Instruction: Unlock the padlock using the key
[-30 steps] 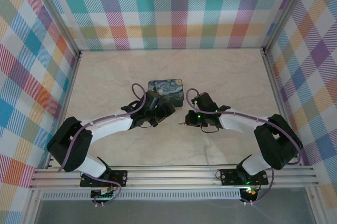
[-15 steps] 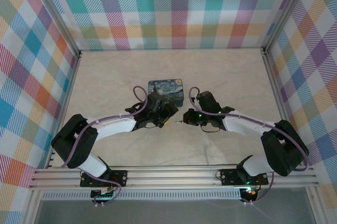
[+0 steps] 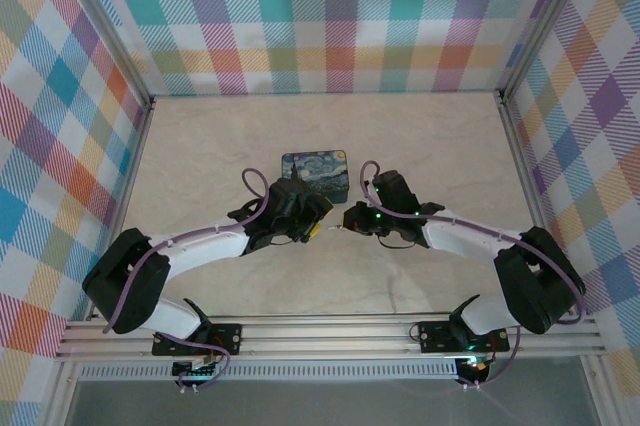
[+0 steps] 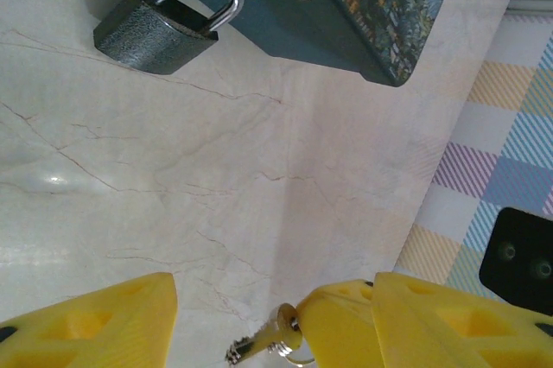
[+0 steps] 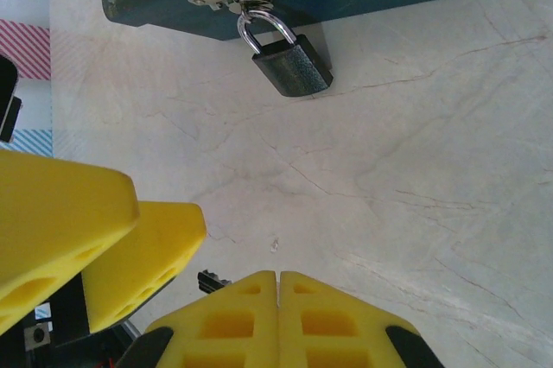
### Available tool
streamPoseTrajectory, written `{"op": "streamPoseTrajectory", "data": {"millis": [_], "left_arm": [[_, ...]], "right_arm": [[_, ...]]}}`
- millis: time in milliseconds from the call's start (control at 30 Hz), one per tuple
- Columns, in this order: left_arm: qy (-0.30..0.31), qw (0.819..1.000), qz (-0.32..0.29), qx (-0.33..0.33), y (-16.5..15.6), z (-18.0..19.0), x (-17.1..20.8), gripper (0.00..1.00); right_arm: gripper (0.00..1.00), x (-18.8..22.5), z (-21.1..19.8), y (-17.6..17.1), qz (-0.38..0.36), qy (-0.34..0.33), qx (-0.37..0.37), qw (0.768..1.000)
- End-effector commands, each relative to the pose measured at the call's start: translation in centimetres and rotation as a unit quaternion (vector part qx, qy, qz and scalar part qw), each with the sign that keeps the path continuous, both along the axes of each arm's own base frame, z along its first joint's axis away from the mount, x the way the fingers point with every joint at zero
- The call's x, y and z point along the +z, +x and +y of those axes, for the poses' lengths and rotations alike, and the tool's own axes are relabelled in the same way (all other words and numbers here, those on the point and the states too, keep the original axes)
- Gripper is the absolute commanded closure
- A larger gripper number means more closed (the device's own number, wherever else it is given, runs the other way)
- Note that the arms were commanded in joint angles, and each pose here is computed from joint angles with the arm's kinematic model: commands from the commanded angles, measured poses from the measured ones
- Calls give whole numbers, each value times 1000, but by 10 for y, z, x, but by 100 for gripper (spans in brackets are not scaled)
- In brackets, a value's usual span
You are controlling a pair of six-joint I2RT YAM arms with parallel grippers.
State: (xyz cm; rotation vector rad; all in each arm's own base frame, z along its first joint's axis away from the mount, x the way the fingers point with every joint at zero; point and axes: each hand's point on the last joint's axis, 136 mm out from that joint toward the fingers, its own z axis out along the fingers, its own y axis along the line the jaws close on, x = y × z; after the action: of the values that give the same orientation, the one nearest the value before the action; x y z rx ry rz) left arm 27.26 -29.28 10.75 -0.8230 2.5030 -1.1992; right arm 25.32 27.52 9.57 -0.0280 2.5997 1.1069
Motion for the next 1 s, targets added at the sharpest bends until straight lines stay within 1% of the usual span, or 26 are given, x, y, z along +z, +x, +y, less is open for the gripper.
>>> {"op": "streamPoseTrajectory", "data": {"millis": [0,167,267,400,500,567,633,733,867,967], "left_arm": [[-7,1000,-15,3,-1,2,6,41],[-6,1000,-20,-1,-1,2,10,43],[4,1000,-20,-4,-2,4,7,45],[16,1000,-19,4,-1,10,3,43],[16,1000,-6,2,-2,11,-5,39],[13,1000,1,7,-2,14,-9,35],[20,1000,0,14,-2,22,-9,34],[67,997,-19,16,-2,42,-1,32],[105,993,-48,17,-2,62,18,30],[122,990,-65,21,-1,72,31,29]], "right_arm": [[100,12,15,6,-2,30,7,1000],[100,10,19,8,3,39,4,999],[100,11,22,10,4,44,4,999],[100,14,24,9,6,52,7,999],[100,16,25,8,6,54,7,998],[100,9,18,9,6,28,2,1000],[100,-7,5,8,9,-18,-6,1000],[100,-28,-12,6,21,-71,-12,997],[99,-51,-29,0,40,-106,-14,993],[95,-61,-39,-2,53,-118,-16,991]]}}
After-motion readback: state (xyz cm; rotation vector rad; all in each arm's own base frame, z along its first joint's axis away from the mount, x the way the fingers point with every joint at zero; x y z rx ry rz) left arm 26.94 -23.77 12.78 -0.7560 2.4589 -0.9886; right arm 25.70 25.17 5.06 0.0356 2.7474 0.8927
